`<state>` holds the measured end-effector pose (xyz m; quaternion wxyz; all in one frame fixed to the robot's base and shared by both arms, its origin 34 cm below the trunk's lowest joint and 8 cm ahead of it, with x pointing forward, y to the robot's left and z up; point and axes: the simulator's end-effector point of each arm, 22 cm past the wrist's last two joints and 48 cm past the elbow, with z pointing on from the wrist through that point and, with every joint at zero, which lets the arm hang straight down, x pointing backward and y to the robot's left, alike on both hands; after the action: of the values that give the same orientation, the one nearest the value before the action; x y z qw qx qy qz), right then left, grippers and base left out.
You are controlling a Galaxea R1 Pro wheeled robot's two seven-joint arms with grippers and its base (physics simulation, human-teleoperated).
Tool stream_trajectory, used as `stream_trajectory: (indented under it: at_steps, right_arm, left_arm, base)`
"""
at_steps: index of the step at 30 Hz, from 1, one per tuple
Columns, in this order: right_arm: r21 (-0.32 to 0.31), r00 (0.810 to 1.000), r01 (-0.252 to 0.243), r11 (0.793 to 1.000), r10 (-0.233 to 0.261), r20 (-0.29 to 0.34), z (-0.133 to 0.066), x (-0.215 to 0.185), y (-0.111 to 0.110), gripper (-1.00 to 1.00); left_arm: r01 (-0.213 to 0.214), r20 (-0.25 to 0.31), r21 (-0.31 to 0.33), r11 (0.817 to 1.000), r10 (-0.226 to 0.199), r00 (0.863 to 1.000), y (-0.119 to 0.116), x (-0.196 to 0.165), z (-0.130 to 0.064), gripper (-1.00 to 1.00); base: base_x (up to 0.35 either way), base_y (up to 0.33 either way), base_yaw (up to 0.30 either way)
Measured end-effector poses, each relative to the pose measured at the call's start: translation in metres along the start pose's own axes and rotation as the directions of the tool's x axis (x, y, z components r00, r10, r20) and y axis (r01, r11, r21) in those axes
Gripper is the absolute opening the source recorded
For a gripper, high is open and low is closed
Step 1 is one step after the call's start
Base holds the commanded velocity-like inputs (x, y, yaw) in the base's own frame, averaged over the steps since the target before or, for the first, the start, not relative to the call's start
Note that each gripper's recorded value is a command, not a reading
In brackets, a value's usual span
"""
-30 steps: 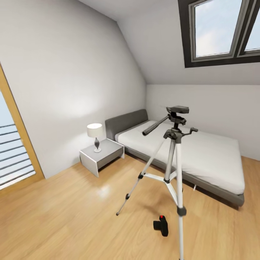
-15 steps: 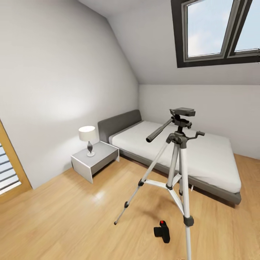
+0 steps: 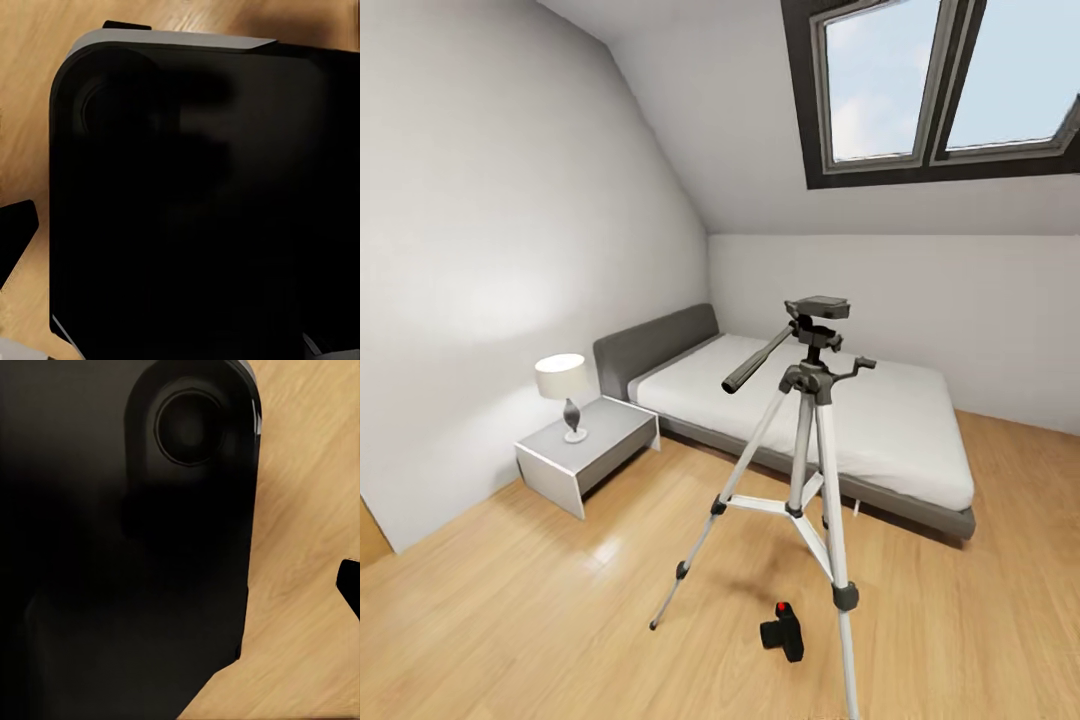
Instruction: Attach the digital camera to the camera tripod in the bedroom.
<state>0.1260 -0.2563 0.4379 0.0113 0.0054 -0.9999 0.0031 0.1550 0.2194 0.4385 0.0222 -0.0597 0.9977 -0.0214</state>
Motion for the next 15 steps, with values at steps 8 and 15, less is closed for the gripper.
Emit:
stream_trajectory:
  at_steps: [8,15]
  right_arm:
    - [0.0,1.0,0.0,1.0,0.0,0.0,0.0,0.0,0.0001,1.0]
    - [0.001,1.0,0.0,1.0,0.0,0.0,0.0,0.0,-0.0011,1.0]
  left_arm:
    - [0.001,-0.001,-0.001,1.0,-0.001,1.0,0.0003,0.0003,0.0,1.0]
    - [0.003,0.0,-0.003,1.0,-0.003,1.0,0.0013,-0.0003,0.0,1.0]
  base:
    - [0.0,0.0,-0.185]
    - [0.0,0.0,-0.038]
